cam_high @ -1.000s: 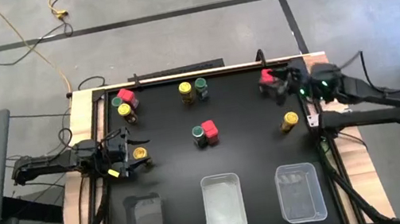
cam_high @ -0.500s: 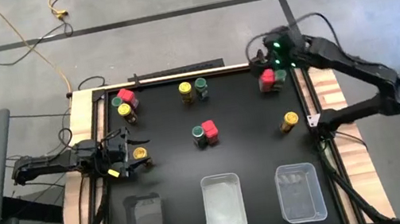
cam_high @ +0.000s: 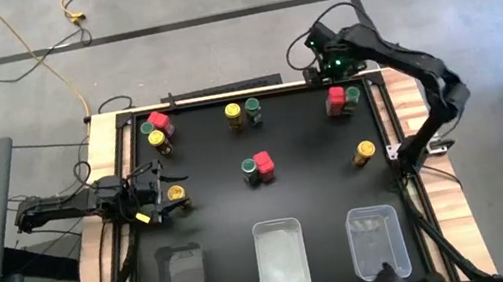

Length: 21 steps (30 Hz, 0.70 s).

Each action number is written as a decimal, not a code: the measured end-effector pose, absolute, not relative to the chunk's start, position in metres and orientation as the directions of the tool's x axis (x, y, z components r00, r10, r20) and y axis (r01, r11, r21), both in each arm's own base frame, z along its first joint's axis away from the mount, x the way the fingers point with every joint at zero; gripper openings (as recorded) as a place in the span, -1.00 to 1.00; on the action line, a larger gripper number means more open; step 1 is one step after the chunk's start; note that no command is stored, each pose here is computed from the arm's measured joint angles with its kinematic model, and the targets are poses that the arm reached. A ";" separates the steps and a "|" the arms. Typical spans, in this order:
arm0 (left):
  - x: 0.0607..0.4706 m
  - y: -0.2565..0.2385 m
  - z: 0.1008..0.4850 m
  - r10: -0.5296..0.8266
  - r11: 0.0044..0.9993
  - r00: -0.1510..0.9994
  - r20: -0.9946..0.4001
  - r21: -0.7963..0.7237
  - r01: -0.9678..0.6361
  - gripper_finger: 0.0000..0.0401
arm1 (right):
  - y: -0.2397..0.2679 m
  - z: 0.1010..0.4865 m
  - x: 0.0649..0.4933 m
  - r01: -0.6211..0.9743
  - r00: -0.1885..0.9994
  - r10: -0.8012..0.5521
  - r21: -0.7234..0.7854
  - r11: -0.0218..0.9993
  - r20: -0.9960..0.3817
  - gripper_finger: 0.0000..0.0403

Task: Sort spices by type
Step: Put the top right red seasoning can into the transparent bin

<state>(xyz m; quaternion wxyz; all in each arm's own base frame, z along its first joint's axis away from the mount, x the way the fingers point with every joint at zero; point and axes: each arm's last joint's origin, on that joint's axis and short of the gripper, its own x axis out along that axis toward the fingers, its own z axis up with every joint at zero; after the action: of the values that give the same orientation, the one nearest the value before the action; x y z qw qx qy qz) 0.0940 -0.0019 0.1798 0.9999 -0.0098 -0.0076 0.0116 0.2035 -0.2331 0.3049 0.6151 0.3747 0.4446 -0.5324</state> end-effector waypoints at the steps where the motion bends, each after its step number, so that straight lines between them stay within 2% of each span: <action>1: 0.094 -0.002 0.180 0.023 1.000 1.000 0.015 -0.020 -0.023 0.40 | -0.238 0.300 0.203 0.989 0.036 -0.300 -0.010 0.148 -0.953 0.88; 10: 0.094 -0.002 0.180 0.023 1.000 1.000 0.015 -0.020 -0.023 0.40 | -0.271 0.265 0.196 0.986 -0.028 -0.204 -0.061 0.156 -0.978 0.88; 21: 0.094 -0.002 0.180 0.023 1.000 1.000 0.015 -0.020 -0.023 0.40 | -0.284 0.238 0.192 0.981 -0.093 -0.089 -0.107 0.161 -0.992 0.88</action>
<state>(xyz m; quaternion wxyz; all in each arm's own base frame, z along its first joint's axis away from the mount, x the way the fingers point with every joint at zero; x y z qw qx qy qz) 0.0940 -0.0019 0.1798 0.9999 -0.0098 -0.0074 0.0116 0.1917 -0.2836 0.2378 0.5339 0.4103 0.5437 -0.5010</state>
